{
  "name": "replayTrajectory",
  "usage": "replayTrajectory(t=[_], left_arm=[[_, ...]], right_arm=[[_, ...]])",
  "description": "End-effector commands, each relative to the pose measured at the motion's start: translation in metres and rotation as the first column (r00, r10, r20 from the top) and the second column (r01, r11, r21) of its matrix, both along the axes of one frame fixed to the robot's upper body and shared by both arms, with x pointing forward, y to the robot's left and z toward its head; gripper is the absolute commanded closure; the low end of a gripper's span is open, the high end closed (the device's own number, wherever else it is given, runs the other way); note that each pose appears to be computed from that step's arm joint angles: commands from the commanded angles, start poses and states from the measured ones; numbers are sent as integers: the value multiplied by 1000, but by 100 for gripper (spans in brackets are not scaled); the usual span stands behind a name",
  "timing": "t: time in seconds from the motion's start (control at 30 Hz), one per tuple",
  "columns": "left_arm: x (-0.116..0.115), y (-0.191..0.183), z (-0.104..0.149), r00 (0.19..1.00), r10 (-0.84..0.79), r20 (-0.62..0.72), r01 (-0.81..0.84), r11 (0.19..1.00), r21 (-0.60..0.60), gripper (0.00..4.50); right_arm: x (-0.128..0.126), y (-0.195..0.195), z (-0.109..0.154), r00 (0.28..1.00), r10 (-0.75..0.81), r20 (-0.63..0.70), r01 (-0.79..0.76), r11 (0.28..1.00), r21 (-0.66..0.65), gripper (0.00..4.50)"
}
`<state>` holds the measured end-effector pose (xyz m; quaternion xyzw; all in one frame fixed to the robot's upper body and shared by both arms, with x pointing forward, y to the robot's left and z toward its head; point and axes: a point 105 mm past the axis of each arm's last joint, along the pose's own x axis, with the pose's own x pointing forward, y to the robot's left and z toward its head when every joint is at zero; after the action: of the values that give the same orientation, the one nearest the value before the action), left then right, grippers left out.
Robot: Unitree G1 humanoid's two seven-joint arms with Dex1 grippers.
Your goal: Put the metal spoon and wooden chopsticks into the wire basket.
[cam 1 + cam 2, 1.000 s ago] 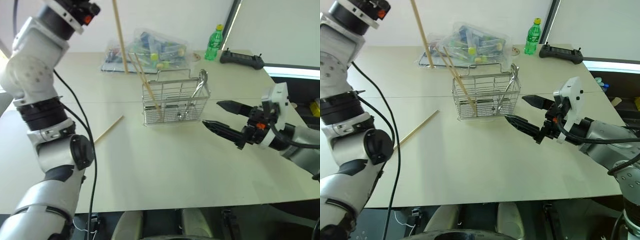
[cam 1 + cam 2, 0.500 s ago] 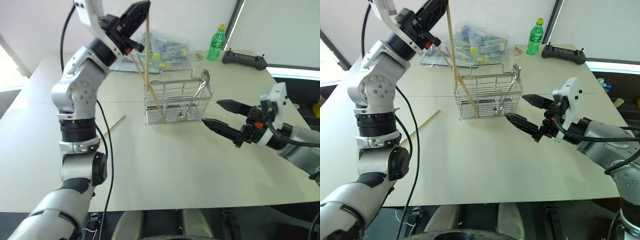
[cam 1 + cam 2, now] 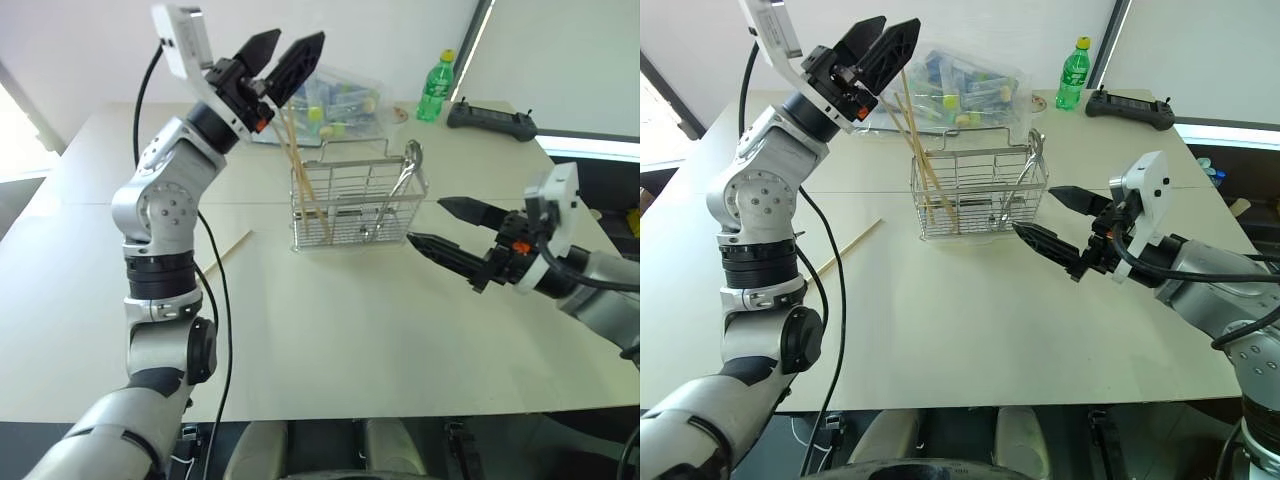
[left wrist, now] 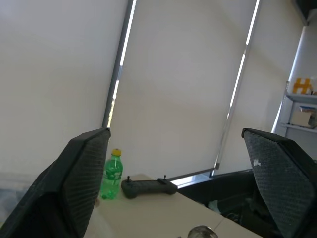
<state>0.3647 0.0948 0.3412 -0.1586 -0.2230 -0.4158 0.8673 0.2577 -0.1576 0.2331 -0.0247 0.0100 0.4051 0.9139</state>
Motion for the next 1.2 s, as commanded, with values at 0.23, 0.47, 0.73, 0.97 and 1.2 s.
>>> replayTrajectory(t=[0.23,0.47,0.73,0.97,1.2], left_arm=[[-52,35,112,973,28,228,-23,999,-24,6],[-43,102,140,965,163,203,-193,971,138,6],[38,156,-18,892,428,-145,-209,676,707,6],[54,139,-113,852,446,-276,37,474,880,6],[46,114,-173,805,420,-419,263,381,887,6]], right_arm=[[3,2,9,998,13,56,-15,999,32,0],[5,5,1,999,12,50,-15,998,55,0],[6,8,-7,999,11,43,-14,997,75,0],[3,10,-13,999,-2,32,-1,996,87,0],[-28,23,-37,990,137,-38,-138,989,-46,0]])
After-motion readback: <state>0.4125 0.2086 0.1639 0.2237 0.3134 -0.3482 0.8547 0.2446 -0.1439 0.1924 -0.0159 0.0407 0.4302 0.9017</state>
